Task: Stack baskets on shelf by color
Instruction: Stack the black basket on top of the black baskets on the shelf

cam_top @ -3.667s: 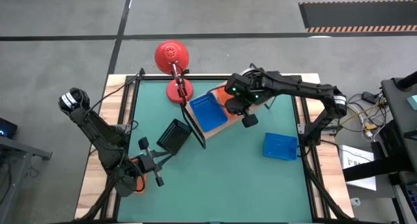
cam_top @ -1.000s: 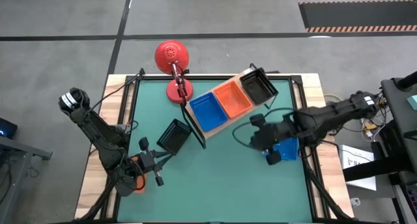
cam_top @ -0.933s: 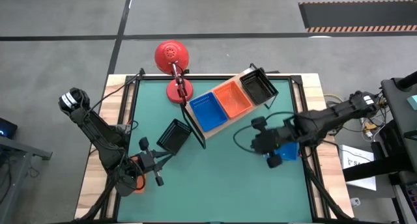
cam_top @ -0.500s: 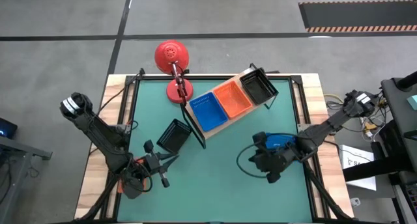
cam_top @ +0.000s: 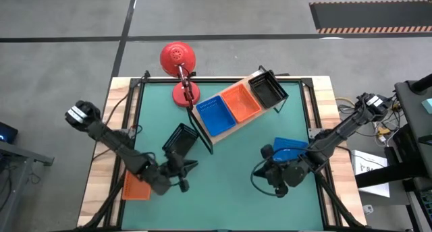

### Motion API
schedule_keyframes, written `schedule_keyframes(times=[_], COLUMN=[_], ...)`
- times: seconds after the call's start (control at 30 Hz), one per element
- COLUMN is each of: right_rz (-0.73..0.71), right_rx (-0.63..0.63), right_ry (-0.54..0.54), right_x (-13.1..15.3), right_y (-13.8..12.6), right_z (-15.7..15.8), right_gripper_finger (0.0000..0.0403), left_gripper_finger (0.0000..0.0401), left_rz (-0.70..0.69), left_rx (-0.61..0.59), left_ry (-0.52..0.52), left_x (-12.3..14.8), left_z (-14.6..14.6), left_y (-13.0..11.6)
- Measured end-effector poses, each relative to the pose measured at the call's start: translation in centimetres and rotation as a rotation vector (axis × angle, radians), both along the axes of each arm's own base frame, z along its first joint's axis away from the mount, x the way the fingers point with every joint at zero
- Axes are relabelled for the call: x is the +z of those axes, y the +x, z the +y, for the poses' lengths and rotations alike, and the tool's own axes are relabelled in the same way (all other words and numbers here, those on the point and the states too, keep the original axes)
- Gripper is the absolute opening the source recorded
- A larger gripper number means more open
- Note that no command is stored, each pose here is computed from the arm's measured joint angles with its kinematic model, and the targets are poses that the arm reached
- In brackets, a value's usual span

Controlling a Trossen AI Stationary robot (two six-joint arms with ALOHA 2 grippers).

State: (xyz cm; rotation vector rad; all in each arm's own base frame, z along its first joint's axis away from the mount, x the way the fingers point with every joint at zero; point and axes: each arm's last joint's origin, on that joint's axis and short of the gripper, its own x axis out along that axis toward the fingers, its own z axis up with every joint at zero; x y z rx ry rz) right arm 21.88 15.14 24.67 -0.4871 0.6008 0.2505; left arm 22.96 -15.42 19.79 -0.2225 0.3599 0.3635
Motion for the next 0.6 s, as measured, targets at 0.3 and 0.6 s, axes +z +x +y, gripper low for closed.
schedule_keyframes(times=[0.3, 0.6], right_rz=[0.005, 0.007], right_rx=[-0.013, -0.018], right_ry=[0.015, 0.022], right_x=[-0.3, -0.3], right_y=[-0.1, -0.1], right_z=[-0.1, -0.1], right_gripper_finger=[0.0009, 0.0009], left_gripper_finger=[0.0032, 0.0141], left_rz=[0.367, 0.490], left_rx=[0.035, 0.046], left_ry=[-0.061, 0.000], left_x=[0.3, -0.2], left_z=[3.6, 5.2], left_y=[0.7, 0.8])
